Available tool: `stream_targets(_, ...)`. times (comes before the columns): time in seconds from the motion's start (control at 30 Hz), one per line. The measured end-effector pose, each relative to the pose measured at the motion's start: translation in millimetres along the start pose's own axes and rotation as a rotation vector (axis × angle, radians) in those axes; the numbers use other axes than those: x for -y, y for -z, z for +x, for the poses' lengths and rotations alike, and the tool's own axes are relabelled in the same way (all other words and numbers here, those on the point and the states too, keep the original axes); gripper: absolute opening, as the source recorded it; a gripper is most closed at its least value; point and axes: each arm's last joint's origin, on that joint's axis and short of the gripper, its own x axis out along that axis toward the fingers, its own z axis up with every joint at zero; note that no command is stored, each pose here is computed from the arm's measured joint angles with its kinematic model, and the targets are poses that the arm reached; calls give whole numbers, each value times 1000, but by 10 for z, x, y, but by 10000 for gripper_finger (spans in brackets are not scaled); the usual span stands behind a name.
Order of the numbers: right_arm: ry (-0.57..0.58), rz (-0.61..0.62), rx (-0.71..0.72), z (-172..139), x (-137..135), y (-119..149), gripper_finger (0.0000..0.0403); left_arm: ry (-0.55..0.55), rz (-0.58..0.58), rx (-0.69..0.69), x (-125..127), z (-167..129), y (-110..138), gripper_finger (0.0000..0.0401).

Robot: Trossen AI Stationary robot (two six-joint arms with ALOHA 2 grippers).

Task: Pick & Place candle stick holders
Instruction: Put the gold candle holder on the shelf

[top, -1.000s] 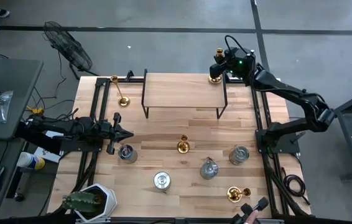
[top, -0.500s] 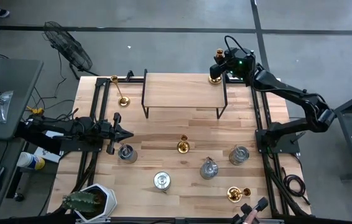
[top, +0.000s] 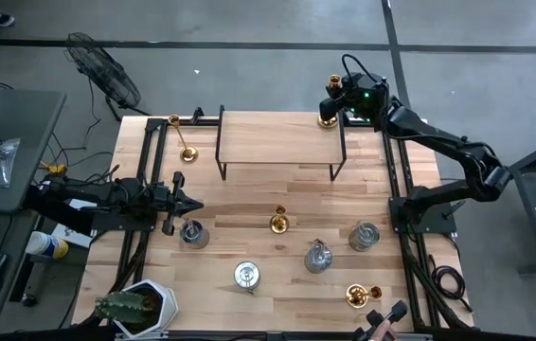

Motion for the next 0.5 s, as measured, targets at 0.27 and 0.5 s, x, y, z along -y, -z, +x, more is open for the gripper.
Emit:
stream_targets(0.27,1,-5,-26,7,1,32,119,0,0,0,0,0,0,0)
stream_targets(0.5,13,-3,-13,-27,8,10,158,-1,0,0,0,0,0,0)
